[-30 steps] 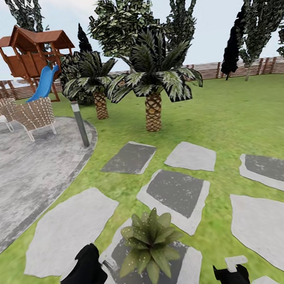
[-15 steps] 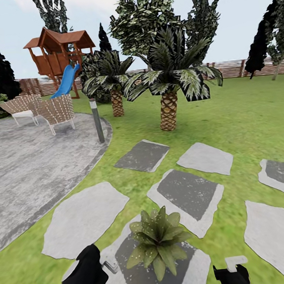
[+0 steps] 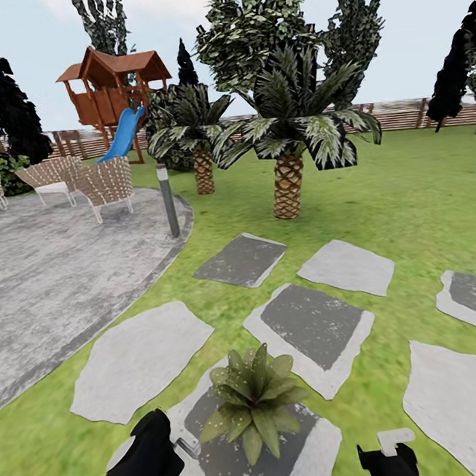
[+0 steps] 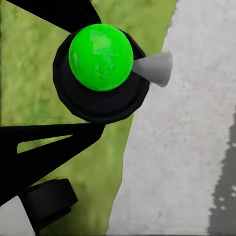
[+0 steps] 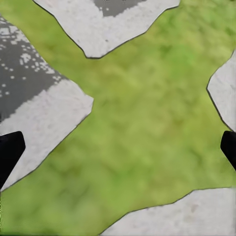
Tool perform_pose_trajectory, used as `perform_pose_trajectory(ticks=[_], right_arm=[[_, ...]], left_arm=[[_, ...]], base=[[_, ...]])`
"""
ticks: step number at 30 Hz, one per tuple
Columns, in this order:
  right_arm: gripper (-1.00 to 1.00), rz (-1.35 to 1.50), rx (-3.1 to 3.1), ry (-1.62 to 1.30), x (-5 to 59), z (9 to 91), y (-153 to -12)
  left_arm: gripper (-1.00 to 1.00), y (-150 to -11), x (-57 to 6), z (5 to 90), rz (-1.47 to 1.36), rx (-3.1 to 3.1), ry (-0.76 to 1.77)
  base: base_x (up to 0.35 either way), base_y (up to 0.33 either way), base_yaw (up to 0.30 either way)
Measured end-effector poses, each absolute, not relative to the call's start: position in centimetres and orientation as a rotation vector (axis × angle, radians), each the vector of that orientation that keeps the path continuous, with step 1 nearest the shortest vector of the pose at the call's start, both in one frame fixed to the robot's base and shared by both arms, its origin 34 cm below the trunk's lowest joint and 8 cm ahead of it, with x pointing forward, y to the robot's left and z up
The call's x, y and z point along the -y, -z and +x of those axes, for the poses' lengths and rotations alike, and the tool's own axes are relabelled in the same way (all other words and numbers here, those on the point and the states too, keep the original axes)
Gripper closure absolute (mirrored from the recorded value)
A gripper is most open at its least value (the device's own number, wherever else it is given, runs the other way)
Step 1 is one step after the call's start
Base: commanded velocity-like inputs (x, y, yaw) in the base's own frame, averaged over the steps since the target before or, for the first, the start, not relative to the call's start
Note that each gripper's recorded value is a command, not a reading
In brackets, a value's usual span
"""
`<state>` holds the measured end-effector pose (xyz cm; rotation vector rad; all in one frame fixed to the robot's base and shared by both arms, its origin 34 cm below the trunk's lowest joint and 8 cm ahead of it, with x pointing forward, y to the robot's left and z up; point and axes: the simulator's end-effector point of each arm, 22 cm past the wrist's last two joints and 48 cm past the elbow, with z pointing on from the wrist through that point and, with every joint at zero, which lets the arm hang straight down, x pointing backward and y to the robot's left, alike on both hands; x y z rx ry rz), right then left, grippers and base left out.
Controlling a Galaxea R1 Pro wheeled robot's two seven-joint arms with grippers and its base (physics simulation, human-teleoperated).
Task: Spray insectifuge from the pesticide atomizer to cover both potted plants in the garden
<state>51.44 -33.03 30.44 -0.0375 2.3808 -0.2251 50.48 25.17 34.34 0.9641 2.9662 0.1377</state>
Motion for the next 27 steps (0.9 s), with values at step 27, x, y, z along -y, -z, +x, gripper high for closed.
perform_pose_trajectory(ticks=[27], right_arm=[[-1.0, -0.034, -2.379, 0.23, 33.3, 51.5, -30.5]], left_arm=[[1.0, -34.6, -24.0, 50.9, 0.961, -2.95, -0.115]], base=[[-0.027, -0.171, 0.108]])
